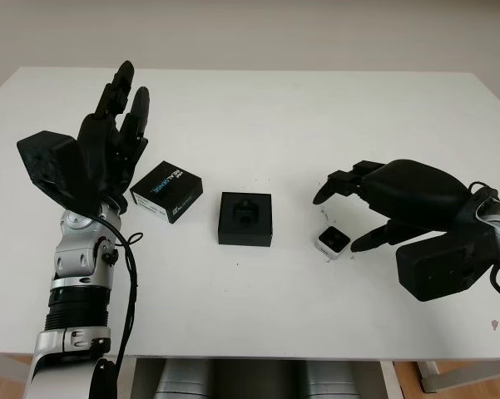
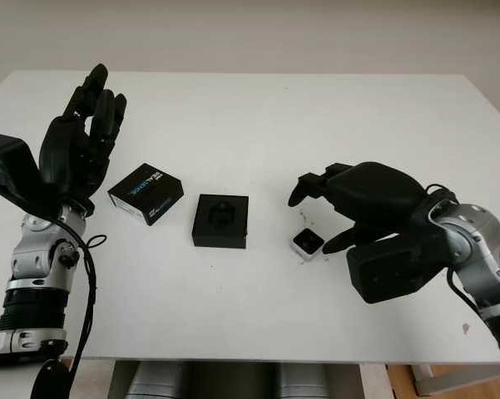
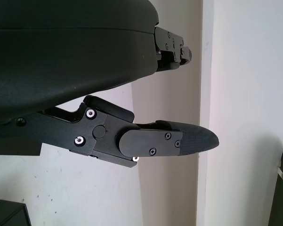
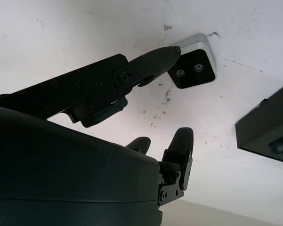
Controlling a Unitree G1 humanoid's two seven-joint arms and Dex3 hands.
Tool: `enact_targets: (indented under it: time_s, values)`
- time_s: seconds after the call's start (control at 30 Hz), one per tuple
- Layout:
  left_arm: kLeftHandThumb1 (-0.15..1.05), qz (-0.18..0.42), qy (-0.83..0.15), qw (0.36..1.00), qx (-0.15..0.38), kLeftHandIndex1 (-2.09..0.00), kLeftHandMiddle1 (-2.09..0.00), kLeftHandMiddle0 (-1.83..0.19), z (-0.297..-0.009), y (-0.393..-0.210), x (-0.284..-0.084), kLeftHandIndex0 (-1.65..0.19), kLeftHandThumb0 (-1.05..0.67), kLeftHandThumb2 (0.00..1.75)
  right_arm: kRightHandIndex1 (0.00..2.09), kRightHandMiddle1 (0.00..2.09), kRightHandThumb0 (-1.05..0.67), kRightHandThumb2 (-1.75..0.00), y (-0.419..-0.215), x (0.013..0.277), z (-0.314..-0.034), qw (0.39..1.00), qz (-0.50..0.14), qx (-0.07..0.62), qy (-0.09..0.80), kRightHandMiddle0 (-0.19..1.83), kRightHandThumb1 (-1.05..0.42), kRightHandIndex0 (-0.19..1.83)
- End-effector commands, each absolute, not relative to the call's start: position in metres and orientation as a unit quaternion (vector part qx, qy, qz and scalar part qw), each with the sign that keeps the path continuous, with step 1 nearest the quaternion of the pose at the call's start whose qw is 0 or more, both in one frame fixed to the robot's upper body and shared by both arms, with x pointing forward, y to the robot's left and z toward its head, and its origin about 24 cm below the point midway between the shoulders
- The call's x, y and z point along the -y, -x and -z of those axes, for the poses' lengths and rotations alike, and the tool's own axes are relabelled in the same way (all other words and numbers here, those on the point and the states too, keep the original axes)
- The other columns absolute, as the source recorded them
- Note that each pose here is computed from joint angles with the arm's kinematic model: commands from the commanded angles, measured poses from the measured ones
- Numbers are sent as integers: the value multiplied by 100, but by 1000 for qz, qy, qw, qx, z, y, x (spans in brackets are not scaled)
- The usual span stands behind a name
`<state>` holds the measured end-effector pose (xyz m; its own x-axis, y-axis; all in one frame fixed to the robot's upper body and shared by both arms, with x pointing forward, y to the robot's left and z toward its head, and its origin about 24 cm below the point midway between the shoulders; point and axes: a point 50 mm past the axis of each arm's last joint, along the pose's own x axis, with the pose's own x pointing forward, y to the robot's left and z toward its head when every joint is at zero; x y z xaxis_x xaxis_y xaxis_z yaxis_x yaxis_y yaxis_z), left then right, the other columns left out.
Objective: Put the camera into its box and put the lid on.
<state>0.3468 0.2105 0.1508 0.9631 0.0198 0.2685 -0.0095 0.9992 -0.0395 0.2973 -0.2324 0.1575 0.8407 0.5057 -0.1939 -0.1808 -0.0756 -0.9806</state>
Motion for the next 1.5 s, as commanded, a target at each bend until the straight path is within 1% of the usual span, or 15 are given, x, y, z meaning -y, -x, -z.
enact_targets:
  time_s: [0.0, 0.2, 0.3, 0.43, 0.7, 0.93, 1.27, 1.47]
  values:
    - [105, -7, 6, 989, 148, -3, -1, 1, -157, -346, -211, 6, -68, 39, 55, 100, -54, -5, -299, 232, -160, 664, -252, 130, 692, 7, -88, 12]
    - [105, -2, 6, 990, 143, 0, -2, 11, -156, -346, -212, 14, -68, 40, 51, 101, -54, -6, -301, 234, -157, 666, -253, 127, 690, 8, -88, 13]
    - [105, 0, 5, 990, 143, -1, -3, 12, -156, -346, -211, 15, -68, 40, 46, 100, -52, -6, -301, 234, -156, 669, -256, 117, 688, 6, -89, 13]
    - [105, 2, 4, 990, 144, -2, -4, 12, -156, -347, -211, 15, -68, 40, 37, 96, -49, -5, -301, 234, -156, 676, -258, 117, 680, 10, -88, 20]
    - [105, 6, 9, 989, 145, -3, -5, 12, -156, -347, -211, 15, -67, 41, 36, 98, -47, -5, -301, 231, -153, 678, -264, 118, 676, 15, -86, 27]
    - [105, 6, 20, 990, 142, -5, -6, 10, -155, -346, -211, 13, -66, 39, 32, 95, -47, -6, -302, 226, -149, 676, -274, 110, 675, 15, -88, 26]
    - [105, 11, 36, 989, 144, -4, -5, 12, -154, -345, -208, 16, -64, 40, 30, 100, -46, -5, -307, 225, -137, 690, -283, 109, 658, 19, -88, 30]
    - [105, 12, 42, 989, 142, -3, -5, 13, -153, -345, -206, 18, -63, 40, 32, 114, -48, -5, -310, 224, -133, 685, -285, 119, 660, 17, -86, 32]
